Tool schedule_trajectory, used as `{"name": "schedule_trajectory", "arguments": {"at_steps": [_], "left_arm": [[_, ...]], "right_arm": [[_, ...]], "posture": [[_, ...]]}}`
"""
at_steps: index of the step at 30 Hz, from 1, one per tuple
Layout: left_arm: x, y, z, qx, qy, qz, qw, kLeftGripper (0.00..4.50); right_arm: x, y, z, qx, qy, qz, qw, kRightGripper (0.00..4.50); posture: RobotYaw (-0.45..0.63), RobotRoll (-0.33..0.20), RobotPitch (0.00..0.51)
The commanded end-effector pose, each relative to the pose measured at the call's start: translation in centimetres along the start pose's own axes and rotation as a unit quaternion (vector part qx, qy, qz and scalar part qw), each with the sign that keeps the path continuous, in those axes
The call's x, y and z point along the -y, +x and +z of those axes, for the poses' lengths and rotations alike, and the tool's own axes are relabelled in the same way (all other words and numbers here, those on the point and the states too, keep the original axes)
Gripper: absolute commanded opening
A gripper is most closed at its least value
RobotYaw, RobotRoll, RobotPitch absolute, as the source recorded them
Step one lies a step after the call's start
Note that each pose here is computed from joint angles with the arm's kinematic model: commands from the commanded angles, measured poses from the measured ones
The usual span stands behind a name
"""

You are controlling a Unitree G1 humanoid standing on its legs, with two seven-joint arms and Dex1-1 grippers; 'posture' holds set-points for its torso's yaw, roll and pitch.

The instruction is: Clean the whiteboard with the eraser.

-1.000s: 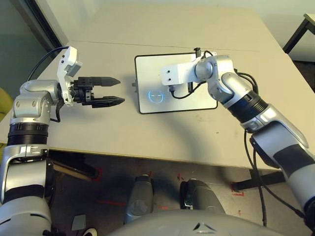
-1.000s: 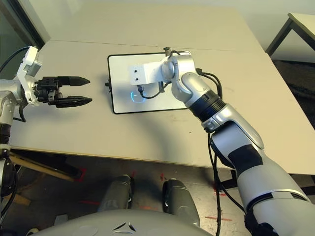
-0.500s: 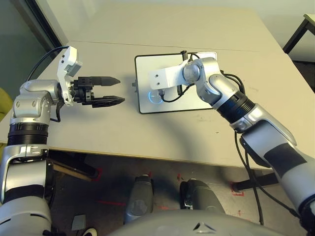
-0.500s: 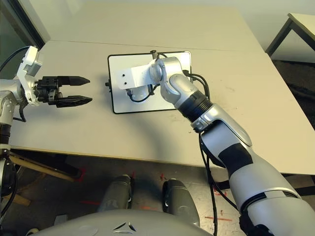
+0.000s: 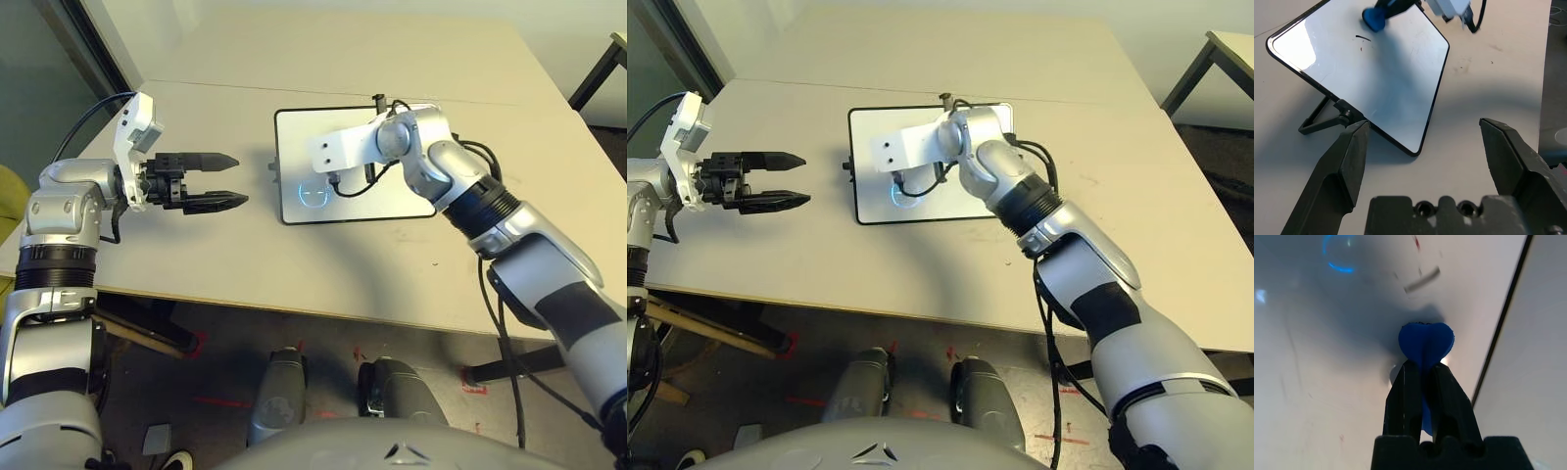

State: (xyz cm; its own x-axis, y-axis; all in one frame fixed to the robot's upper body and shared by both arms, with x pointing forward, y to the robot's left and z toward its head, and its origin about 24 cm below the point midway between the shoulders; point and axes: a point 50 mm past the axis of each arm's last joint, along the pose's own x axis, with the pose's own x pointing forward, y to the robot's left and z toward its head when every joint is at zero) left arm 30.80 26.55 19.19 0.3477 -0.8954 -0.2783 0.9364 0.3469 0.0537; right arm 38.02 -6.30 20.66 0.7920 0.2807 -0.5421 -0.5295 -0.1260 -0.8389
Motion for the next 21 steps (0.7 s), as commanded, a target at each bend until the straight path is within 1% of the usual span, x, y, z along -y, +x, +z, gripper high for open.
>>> {"name": "schedule_trajectory", "arguments": {"at_steps": [1,5,15,21], "left_arm": [[-0.1,0.1,0.3,-0.002,0.006,0.0,1.0,4.5],[-0.1,0.1,0.3,-0.002,0.006,-0.001,1.0,4.5],[-0.1,0.0,0.3,-0.002,0.005,0.001,1.0,4.5],[-0.1,0.1,0.3,0.0,0.006,0.0,1.0,4.5]], "right_arm": [[0.9,-0.4,-0.5,-0.006,0.015,-0.011,1.0,0.02],[0.8,-0.4,0.1,0.004,0.013,-0.009,1.0,0.02],[-0.3,0.2,2.8,0.035,-0.005,0.005,0.999,0.02],[-0.6,0.8,4.1,0.044,-0.012,0.009,0.999,0.02]], "posture": [[0.31,0.0,0.07],[0.31,0.0,0.071],[0.31,0.0,0.072],[0.32,0.0,0.071]]}}
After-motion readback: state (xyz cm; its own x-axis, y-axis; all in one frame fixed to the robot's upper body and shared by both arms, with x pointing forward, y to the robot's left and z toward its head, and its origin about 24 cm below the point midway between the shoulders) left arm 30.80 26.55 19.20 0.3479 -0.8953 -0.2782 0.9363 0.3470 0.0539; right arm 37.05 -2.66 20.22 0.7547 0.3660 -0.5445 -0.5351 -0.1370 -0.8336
